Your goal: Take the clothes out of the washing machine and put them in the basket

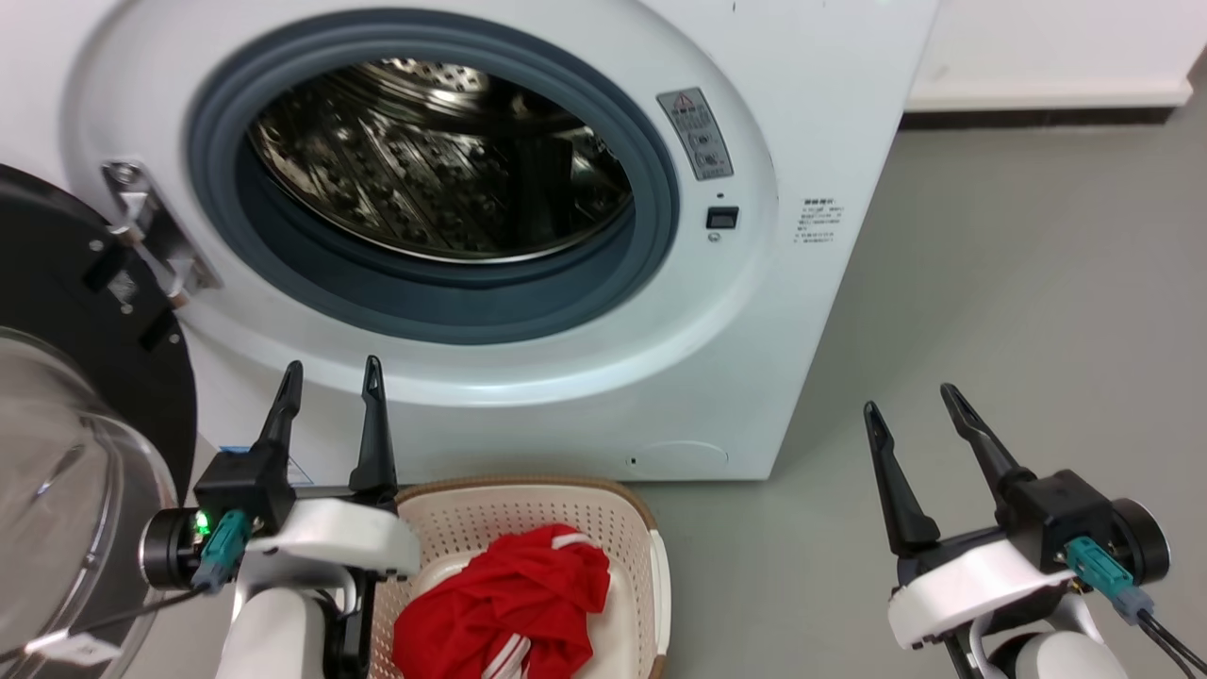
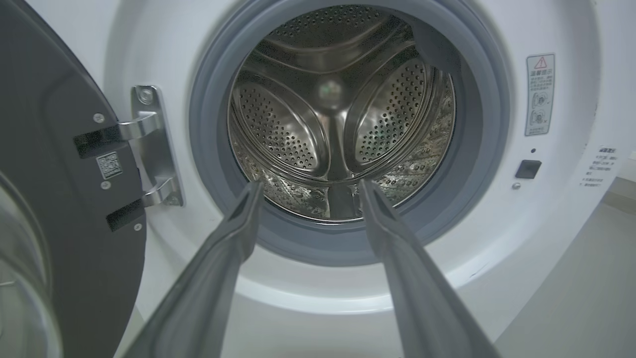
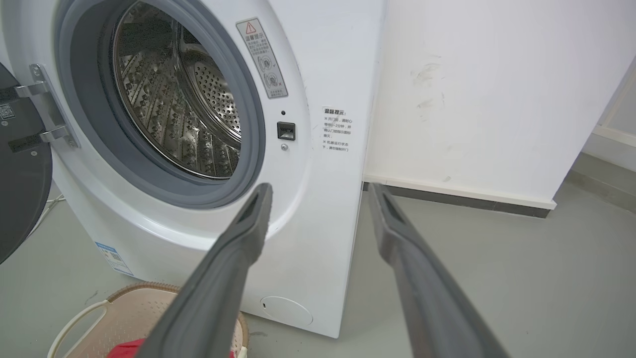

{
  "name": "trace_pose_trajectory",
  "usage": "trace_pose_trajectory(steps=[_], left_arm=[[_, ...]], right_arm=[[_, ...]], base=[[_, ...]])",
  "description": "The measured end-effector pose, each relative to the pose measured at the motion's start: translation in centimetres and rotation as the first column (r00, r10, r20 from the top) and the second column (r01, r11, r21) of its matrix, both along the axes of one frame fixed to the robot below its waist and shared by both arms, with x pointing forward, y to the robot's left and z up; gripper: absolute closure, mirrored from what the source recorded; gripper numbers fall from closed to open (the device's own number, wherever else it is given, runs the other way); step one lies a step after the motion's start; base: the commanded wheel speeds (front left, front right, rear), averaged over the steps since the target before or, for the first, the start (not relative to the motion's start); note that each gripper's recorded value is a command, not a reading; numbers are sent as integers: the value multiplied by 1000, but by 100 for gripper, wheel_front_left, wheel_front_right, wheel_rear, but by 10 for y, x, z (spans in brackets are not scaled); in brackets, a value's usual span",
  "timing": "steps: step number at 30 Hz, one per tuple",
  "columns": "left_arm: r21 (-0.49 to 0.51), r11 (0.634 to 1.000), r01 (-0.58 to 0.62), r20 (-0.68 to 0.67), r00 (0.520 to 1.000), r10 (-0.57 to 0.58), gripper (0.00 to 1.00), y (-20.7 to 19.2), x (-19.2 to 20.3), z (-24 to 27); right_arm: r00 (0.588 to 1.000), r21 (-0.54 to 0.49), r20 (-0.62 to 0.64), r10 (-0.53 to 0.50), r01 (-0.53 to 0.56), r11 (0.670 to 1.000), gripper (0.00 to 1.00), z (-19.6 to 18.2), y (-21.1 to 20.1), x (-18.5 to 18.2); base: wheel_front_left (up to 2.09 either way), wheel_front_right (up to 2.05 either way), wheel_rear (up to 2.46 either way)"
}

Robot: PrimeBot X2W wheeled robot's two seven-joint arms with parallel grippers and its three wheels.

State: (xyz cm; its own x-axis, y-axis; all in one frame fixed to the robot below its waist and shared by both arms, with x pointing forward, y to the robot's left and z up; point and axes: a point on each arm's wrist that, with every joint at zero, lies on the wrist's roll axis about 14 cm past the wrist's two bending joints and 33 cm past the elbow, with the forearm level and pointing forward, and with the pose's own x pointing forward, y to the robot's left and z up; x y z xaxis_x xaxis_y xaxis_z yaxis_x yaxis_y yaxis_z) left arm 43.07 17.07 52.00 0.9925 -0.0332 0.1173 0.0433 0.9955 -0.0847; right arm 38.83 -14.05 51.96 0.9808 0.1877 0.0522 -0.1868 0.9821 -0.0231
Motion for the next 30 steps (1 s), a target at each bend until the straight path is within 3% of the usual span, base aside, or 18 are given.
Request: trace_pose_trajectory(steps=[10,30], left_arm=[[93,996,5,79,997,-12,0,4,-43,24],[62,998,1,52,999,-4,0,7,-64,18]], right_arm=[[999,0,30,-20,20,1000,0,14,-7,-22],[1000,8,27,-7,6,1000,0,15,-2,-33]], base=[[0,0,0],[0,0,0]])
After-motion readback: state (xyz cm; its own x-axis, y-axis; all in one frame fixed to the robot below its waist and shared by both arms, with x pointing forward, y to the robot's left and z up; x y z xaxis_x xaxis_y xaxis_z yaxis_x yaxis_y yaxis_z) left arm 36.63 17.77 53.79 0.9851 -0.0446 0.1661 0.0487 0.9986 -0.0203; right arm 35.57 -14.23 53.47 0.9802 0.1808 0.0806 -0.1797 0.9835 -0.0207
